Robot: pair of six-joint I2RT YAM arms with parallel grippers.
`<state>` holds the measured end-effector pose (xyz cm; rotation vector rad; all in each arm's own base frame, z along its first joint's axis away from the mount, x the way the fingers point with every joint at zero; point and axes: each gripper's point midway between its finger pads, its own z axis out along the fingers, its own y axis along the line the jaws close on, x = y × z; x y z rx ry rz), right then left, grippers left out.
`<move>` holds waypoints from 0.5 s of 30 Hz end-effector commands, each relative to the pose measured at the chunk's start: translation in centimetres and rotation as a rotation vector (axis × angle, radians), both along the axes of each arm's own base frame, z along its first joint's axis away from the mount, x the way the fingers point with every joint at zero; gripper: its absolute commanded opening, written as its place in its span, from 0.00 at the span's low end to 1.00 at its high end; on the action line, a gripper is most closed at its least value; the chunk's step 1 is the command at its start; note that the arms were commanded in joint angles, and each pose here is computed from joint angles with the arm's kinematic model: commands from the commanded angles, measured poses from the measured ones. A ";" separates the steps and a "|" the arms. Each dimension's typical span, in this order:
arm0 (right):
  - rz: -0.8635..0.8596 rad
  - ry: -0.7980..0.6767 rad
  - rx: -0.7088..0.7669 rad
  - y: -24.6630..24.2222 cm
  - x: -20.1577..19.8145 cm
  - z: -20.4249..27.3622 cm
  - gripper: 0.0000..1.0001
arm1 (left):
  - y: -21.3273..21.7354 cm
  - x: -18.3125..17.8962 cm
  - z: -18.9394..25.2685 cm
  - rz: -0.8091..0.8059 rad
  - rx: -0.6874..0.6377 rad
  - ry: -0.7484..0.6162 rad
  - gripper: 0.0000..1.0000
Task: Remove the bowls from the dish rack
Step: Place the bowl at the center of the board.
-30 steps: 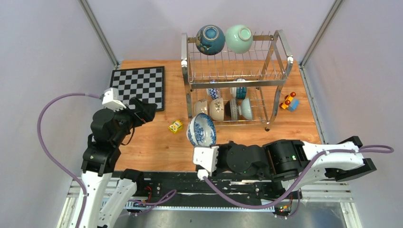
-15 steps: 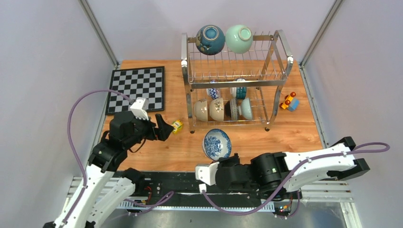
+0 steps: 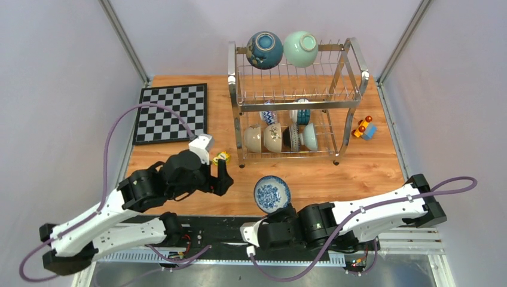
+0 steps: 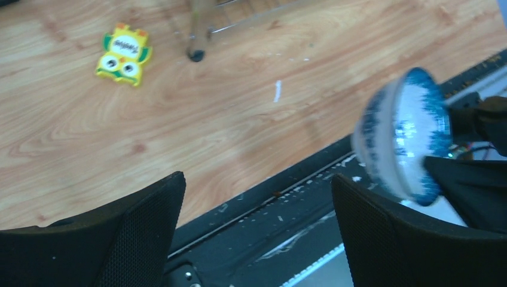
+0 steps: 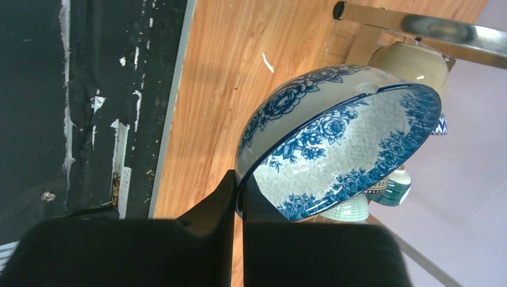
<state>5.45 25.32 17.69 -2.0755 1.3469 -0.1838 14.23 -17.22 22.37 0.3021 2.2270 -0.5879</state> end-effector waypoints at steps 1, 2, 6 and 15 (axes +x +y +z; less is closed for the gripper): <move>0.073 -0.024 -0.058 -0.1 -0.8 -0.5 0.00 | -2.7 -0.8 1.8 -0.005 0.001 -0.015 0.93; 0.079 -0.017 -0.059 0.0 -1.0 -0.6 0.00 | -3.4 -1.1 1.9 -0.019 0.006 -0.009 0.93; 0.101 0.004 -0.050 0.4 -1.9 -0.6 0.00 | -5.7 -2.2 1.5 -0.064 0.019 0.015 0.94; 0.129 -0.016 -0.072 0.9 -2.4 -0.8 0.00 | -7.2 -3.7 -0.5 -0.122 0.106 0.072 0.87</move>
